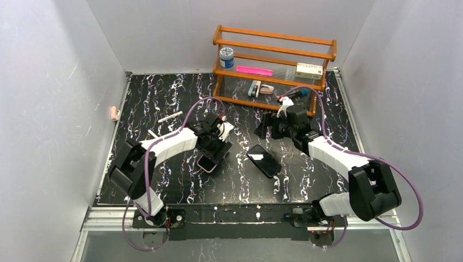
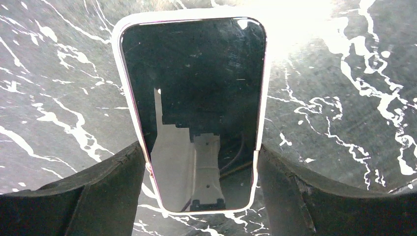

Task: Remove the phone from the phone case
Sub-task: Pick up the phone at the center of the board.

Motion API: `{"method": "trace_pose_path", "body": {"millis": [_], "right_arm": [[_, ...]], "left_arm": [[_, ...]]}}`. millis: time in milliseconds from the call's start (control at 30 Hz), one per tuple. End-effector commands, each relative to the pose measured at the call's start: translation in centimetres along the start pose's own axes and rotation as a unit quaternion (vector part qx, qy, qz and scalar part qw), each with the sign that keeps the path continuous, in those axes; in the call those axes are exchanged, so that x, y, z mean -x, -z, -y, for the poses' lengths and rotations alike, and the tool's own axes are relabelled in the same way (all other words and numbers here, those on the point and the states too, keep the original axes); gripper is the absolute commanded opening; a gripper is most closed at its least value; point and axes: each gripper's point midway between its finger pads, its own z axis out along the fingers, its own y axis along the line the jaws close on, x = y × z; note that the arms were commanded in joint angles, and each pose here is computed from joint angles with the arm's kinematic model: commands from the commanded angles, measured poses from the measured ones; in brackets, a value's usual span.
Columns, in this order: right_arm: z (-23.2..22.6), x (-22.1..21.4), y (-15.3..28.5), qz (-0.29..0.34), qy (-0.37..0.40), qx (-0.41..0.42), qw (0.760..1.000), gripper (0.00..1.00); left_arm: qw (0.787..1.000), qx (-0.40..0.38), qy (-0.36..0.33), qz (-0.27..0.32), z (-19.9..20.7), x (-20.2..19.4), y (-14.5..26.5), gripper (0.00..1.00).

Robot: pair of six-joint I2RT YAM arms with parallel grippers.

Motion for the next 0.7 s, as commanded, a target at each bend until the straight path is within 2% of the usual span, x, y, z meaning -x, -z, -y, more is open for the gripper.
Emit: {"method": "trace_pose_path", "body": {"millis": [0, 133, 333, 500, 667], "right_arm": [[-0.8, 1.2, 0.7, 0.005, -0.014, -0.001, 1.0, 0.99], [-2.6, 0.1, 1.3, -0.038, -0.014, 0.047, 0.998, 0.99], [-6.9, -0.3, 2.4, -0.08, -0.01, 0.164, 0.983, 0.99], [-9.3, -0.3, 2.3, -0.12, -0.008, 0.214, 0.969, 0.99], [-11.7, -1.0, 1.2, -0.168, -0.007, 0.251, 0.953, 0.99]], "left_arm": [[0.991, -0.008, -0.086, 0.098, 0.5, 2.9, 3.3, 0.0], [0.982, 0.008, -0.117, 0.146, 0.4, 4.4, 5.0, 0.0], [0.963, 0.013, -0.194, 0.186, 1.1, 5.6, 6.8, 0.0], [0.934, 0.042, -0.283, 0.213, 1.4, 5.9, 8.1, 0.0], [0.9, 0.029, -0.368, 0.23, 2.8, 5.9, 8.8, 0.0]]}}
